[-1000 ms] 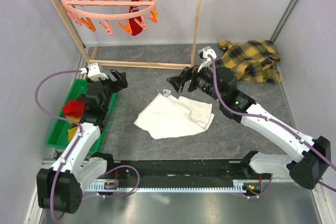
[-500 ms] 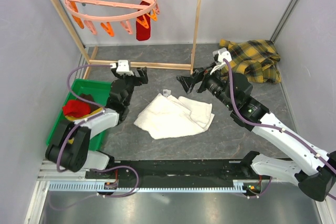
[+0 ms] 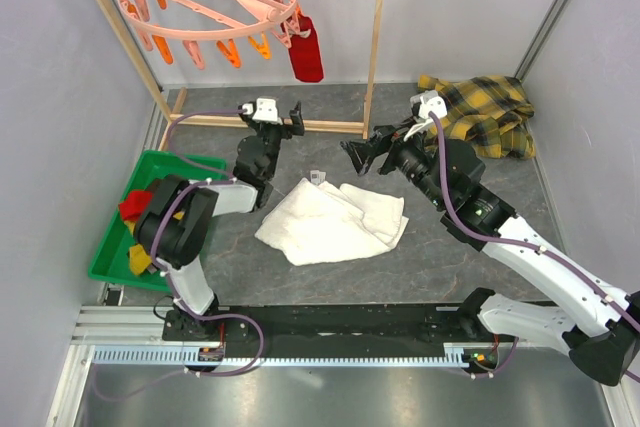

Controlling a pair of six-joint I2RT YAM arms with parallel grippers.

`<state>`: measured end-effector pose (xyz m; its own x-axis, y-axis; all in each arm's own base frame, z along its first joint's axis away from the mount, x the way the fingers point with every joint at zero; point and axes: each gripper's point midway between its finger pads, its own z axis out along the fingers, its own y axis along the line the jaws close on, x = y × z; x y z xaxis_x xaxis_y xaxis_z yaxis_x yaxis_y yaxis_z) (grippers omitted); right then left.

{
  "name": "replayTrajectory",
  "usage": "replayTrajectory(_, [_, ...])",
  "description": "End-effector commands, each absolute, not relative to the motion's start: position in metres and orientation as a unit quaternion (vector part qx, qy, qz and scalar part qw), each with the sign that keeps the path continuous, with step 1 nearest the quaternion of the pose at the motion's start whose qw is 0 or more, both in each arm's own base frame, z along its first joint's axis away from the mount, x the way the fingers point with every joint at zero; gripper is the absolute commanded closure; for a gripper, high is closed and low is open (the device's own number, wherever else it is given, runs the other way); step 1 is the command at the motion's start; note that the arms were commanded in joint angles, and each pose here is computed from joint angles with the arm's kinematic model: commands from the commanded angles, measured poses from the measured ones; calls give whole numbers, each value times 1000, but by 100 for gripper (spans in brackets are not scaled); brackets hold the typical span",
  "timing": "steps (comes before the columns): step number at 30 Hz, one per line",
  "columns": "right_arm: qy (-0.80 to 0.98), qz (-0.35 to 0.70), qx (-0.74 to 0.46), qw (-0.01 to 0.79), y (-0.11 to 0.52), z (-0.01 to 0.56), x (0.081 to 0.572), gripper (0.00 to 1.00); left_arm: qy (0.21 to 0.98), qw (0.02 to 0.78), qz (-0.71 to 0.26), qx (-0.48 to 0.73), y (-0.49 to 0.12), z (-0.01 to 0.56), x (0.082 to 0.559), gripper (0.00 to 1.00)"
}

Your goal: Remove the socks clipped to the hanger

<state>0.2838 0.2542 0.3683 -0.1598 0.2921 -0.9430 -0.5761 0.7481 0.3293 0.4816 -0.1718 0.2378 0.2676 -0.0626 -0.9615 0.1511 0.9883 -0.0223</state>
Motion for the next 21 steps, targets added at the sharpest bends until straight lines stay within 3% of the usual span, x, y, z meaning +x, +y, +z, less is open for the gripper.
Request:
replayTrajectory(1, [649, 337, -98, 676, 247, 400, 284, 2, 519, 851, -78, 31, -180, 279, 483, 1])
replayTrajectory(12, [644, 324, -103, 686, 246, 400, 287, 2, 500, 858, -90, 75, -218, 286, 501, 1])
replayTrajectory(21, [642, 324, -112, 686, 251, 399, 291, 2, 499, 865, -43, 24, -215, 290, 530, 1])
